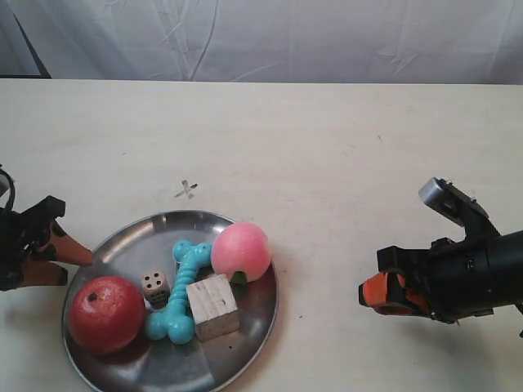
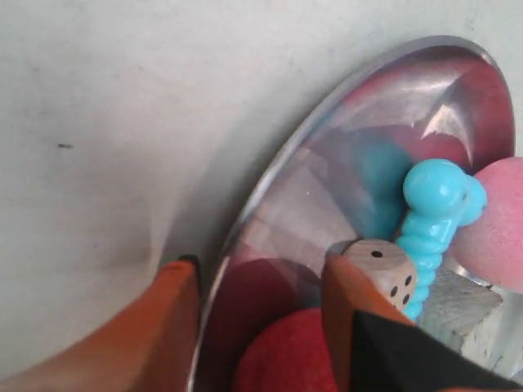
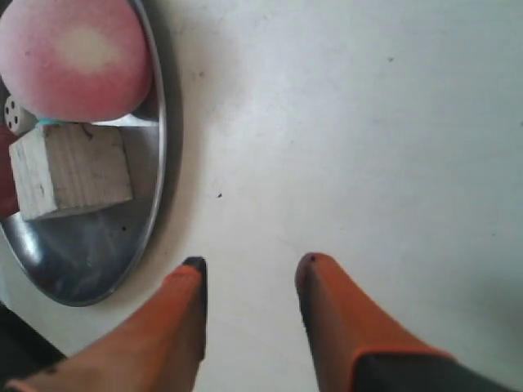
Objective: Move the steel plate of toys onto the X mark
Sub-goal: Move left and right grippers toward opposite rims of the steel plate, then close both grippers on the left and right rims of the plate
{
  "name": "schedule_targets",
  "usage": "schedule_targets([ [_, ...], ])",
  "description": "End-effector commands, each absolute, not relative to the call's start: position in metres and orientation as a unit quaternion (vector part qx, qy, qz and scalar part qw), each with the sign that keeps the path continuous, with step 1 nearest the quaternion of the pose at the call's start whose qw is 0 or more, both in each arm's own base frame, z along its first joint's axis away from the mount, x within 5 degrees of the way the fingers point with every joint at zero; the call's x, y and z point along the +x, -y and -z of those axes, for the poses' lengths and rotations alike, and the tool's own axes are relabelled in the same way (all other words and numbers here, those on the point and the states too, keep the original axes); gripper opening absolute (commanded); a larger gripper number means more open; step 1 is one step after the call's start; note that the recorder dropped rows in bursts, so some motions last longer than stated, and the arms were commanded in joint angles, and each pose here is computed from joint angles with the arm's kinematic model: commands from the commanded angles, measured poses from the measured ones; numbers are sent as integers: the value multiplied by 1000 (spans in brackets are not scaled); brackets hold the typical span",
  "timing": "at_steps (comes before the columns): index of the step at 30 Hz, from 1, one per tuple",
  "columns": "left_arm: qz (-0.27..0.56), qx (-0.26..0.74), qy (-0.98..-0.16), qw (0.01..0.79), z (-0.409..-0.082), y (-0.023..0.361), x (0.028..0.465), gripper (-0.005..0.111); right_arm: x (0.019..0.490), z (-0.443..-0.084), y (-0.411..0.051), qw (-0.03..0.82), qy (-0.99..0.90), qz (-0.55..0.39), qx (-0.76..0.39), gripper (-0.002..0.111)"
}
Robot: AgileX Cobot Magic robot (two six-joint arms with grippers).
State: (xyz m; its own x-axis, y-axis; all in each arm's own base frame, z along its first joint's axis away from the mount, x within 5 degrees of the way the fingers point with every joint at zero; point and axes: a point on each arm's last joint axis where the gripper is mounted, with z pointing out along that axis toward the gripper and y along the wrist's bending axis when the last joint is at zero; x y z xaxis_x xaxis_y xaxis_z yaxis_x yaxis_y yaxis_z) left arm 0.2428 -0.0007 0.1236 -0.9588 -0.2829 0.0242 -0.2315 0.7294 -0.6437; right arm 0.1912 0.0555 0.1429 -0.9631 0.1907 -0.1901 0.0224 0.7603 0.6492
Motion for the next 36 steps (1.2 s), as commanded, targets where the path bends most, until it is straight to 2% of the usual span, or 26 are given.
schedule_targets([
  [1, 323, -126, -938, 18, -122, -3, 241, 46, 192, -137, -59, 109, -933, -339, 49, 40],
  [5, 286, -142, -948, 5, -118, -9, 238, 46, 192, -122, -75, 81, -944, -319, 34, 40],
  [22, 297, -141, -944, -3, -119, -4, 238, 46, 244, -90, -143, 46, -941, -334, 10, 40],
  [36, 277, -118, -954, 7, -117, 4, 240, 46, 245, -76, -164, 18, -940, -342, -9, 40],
])
